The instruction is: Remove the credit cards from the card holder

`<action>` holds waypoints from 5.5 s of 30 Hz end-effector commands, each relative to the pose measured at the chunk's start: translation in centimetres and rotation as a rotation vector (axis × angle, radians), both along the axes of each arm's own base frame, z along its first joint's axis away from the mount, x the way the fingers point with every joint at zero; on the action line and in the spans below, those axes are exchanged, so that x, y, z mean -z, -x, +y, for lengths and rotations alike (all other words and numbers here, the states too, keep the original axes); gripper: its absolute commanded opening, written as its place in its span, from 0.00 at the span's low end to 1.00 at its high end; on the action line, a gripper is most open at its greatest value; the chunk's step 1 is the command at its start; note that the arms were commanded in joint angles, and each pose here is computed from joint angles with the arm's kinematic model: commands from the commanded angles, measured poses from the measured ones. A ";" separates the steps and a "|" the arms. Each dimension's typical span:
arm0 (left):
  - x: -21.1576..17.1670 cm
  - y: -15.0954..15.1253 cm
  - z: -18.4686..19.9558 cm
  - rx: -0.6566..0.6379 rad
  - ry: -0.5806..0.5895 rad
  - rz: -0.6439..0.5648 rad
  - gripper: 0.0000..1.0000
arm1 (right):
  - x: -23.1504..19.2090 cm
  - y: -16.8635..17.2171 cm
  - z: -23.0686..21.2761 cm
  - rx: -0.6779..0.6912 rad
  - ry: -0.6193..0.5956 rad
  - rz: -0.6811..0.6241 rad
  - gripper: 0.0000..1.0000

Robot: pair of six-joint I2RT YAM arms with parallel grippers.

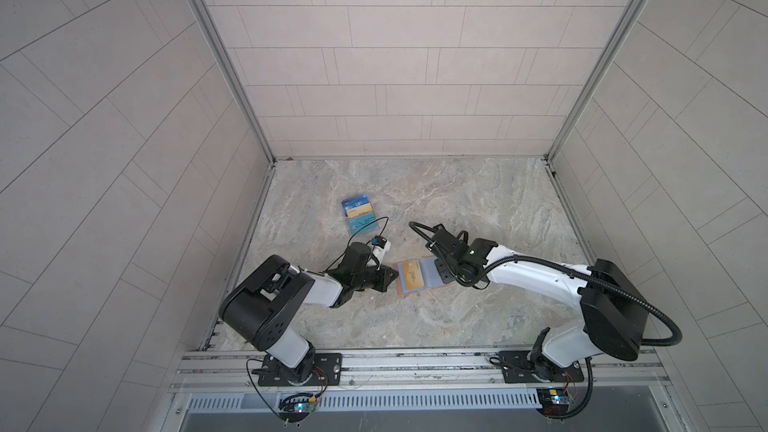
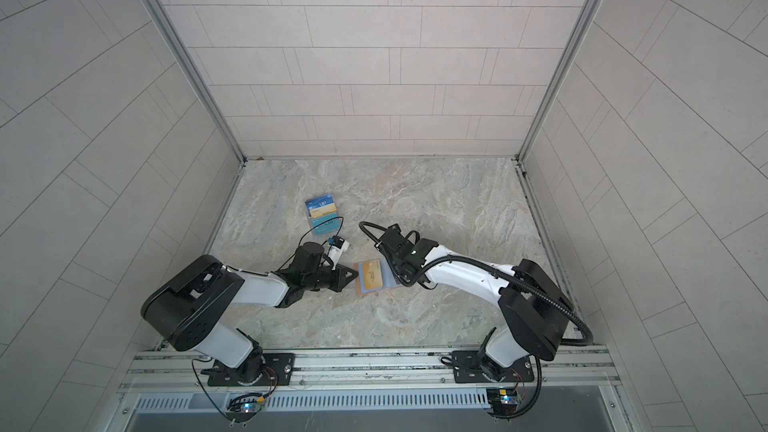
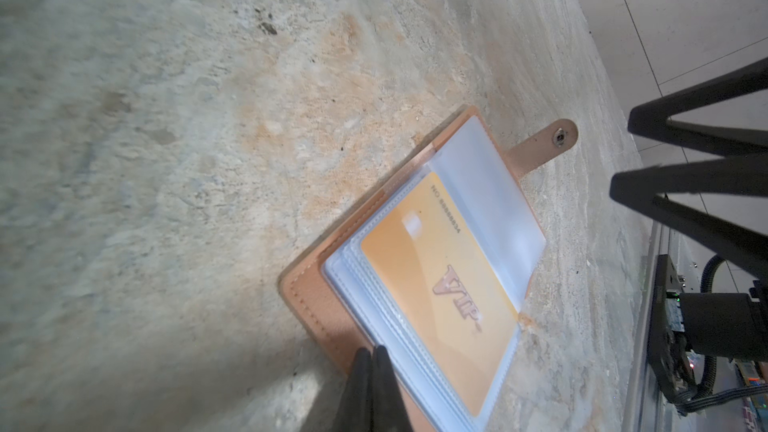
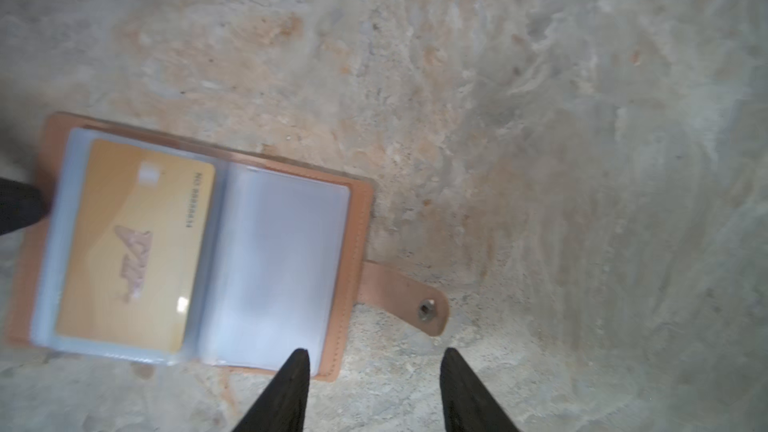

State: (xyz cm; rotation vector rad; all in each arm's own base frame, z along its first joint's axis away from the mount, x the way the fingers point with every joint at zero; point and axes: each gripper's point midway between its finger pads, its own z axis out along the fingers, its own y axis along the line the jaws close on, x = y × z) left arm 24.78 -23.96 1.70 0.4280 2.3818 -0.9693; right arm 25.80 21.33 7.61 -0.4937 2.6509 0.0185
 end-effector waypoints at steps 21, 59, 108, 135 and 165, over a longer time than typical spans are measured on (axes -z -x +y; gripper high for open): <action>0.8 0.4 0.3 0.017 -0.047 0.033 0.00 | 4.0 0.5 7.8 -0.014 -0.597 0.352 0.37; 1.0 0.4 0.5 0.017 -0.076 0.046 0.00 | 1.7 -0.1 7.9 -0.043 -0.826 0.384 0.27; 0.8 0.3 0.4 0.021 -0.078 0.045 0.00 | 2.9 -0.2 8.8 -0.012 -0.879 0.442 0.24; 1.0 0.3 0.5 0.019 -0.085 0.045 0.00 | 4.2 -0.3 5.7 0.046 -0.669 0.384 0.26; 1.1 0.7 0.8 0.022 -0.090 0.045 0.00 | 3.4 0.7 9.5 -0.035 -0.806 0.465 0.24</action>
